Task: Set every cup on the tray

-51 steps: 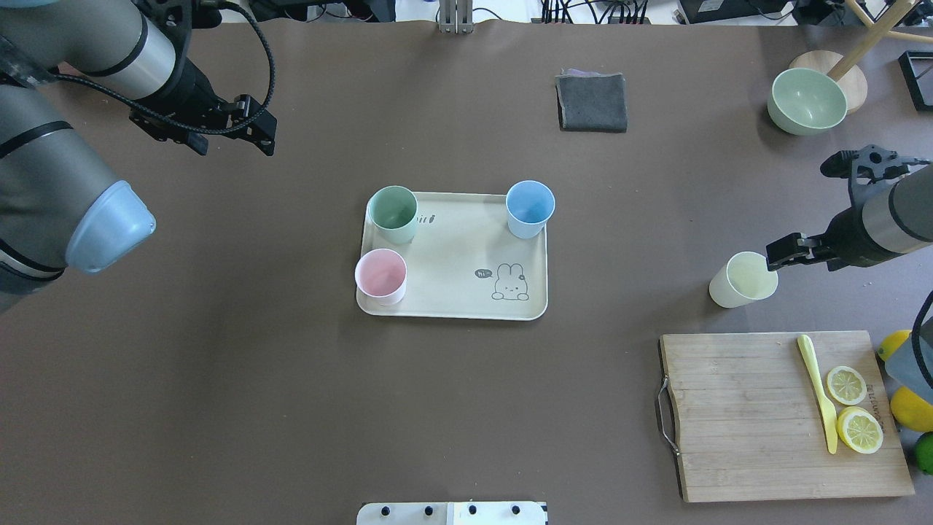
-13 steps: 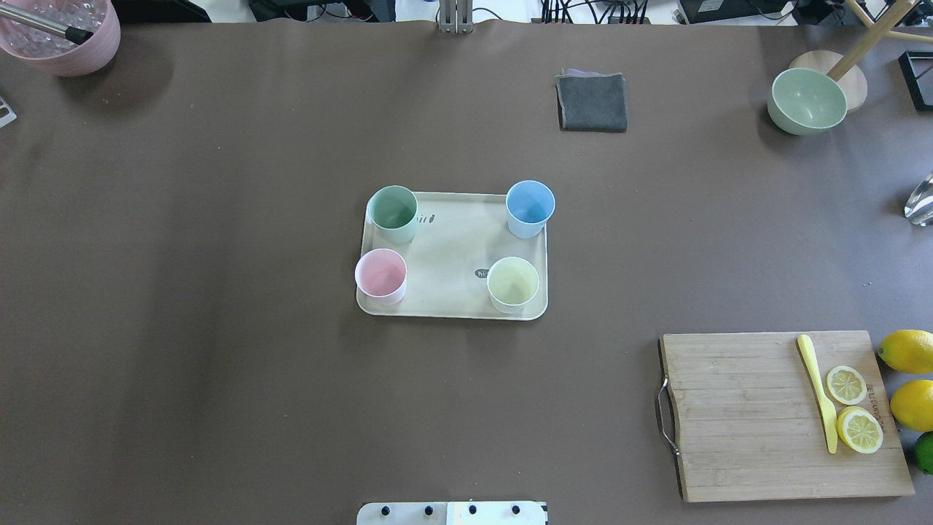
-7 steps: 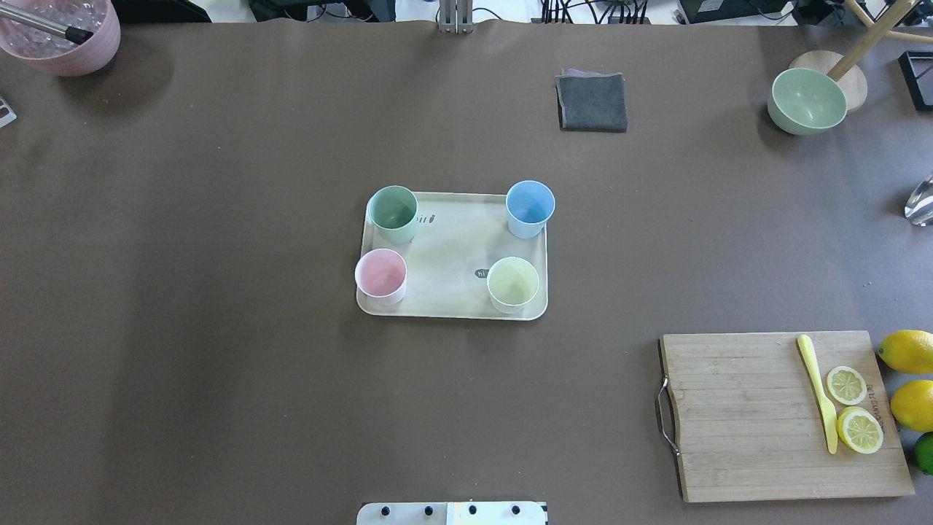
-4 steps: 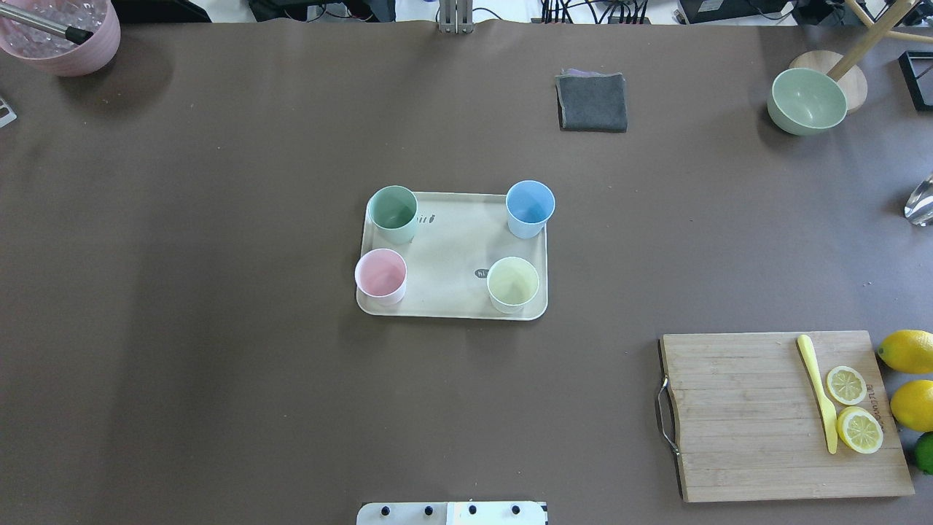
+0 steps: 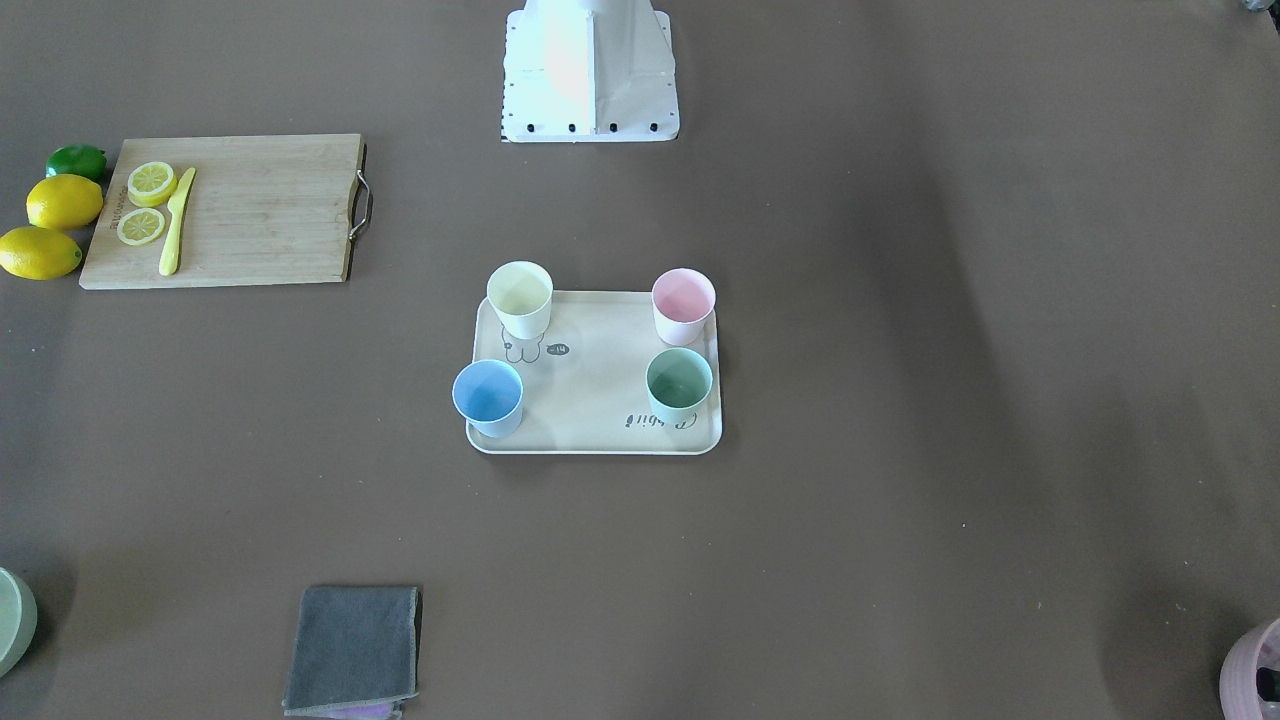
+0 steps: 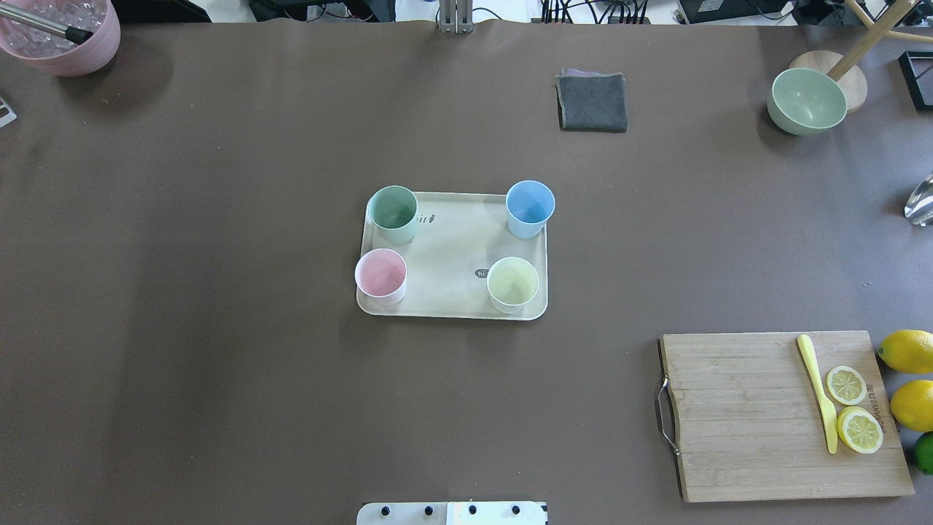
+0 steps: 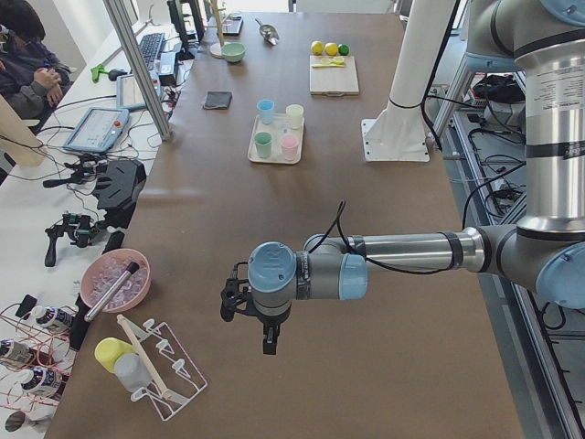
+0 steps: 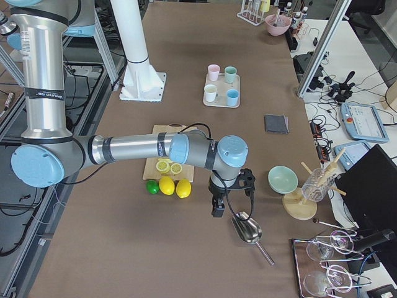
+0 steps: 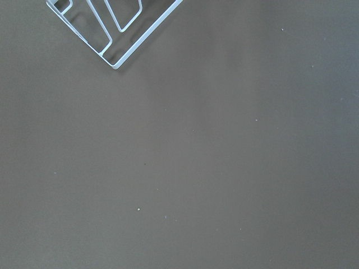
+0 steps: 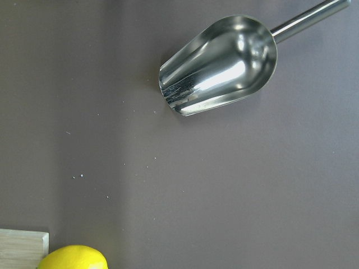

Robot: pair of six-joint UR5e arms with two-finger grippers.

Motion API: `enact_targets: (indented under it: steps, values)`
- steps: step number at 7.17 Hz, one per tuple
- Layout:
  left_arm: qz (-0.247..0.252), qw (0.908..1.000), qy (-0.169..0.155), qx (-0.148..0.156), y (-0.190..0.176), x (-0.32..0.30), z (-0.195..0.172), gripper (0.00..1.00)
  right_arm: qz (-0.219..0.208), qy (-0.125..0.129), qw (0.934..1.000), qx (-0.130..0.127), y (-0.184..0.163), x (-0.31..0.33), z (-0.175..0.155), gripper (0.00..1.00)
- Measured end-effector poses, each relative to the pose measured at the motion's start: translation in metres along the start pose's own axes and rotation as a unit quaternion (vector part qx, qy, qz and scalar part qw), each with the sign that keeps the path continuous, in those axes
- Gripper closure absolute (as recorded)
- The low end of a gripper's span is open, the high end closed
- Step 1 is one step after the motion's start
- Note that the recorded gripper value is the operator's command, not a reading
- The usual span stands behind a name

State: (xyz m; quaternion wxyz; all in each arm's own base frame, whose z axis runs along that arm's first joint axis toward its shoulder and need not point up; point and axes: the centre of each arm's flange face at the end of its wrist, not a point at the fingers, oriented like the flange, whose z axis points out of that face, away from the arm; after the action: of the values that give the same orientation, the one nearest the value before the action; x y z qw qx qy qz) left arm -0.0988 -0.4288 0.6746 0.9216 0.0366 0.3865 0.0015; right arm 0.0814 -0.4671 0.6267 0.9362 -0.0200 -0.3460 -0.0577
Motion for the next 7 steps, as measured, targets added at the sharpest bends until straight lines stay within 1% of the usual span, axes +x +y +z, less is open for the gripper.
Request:
enact_targets:
  steps: [3,7]
  values:
    - [0.000,1.0000,-0.001,0.000,-0.001,0.000,0.000,0.02,-0.012,0.002,0.9998,0.014,0.010,0.006,0.009,0.00]
    - [-0.001,1.0000,-0.001,-0.001,0.000,-0.001,0.001,0.02,-0.013,0.002,0.9998,0.015,0.014,0.008,0.013,0.00]
